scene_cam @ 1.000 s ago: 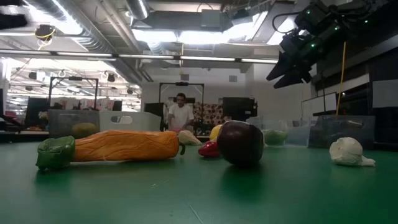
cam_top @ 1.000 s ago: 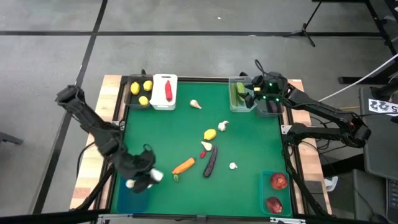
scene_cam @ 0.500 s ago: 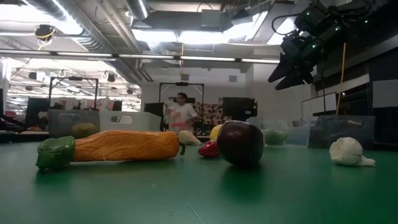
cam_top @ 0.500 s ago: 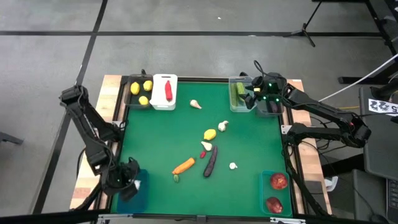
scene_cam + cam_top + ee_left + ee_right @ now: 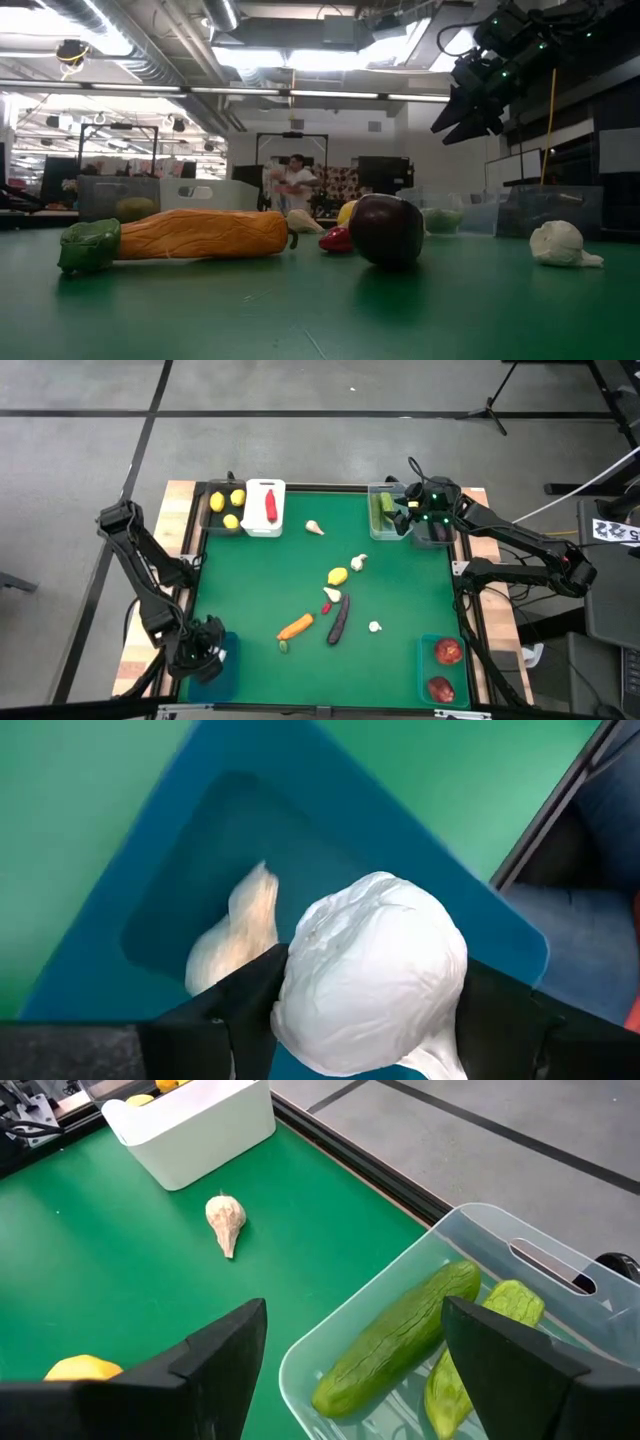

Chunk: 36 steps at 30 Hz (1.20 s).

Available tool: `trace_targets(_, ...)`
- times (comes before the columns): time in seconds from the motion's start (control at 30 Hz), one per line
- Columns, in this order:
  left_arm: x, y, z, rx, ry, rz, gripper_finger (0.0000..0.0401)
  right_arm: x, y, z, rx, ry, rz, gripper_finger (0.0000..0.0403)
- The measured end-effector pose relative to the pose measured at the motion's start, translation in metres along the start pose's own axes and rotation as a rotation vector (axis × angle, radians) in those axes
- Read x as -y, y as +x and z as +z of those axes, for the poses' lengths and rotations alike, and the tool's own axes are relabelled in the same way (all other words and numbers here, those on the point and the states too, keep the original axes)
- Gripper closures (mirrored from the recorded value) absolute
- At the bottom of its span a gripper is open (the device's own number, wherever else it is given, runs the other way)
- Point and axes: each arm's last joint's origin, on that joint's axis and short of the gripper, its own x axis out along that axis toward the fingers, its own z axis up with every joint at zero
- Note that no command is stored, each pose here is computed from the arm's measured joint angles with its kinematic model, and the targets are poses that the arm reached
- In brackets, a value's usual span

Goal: Sort produce into baskets
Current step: Put the garlic into the blue bin

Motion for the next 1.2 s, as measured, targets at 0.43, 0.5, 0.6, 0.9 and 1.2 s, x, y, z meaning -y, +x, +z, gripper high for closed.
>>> trace_targets(0.43, 0.001, 0.002, 0.006, -0.034, 0.02, 0.012, 0.0164, 0.0, 0.0, -0.001, -0.009, -0.021, -0.001, 0.0102)
trace_targets(0.5, 0.001, 0.002, 0.007, -0.071, 0.042, 0.017, 0.0164, 0.0, 0.0, -0.001, -0.01, -0.022, -0.001, 0.0102)
trace_targets(0.6, 0.002, 0.002, 0.009, -0.097, 0.075, 0.014, 0.0163, 0.0, 0.0, -0.001, -0.015, -0.022, -0.001, 0.0102)
trace_targets(0.9, 0.011, 0.002, 0.009, -0.151, 0.097, -0.075, 0.0163, -0.002, 0.0, -0.002, -0.02, -0.024, 0.062, 0.0102)
trace_targets(1.2, 0.008, 0.003, 0.01, -0.142, 0.08, -0.048, 0.0163, -0.002, 0.0, -0.002, -0.021, -0.024, 0.07, 0.0102)
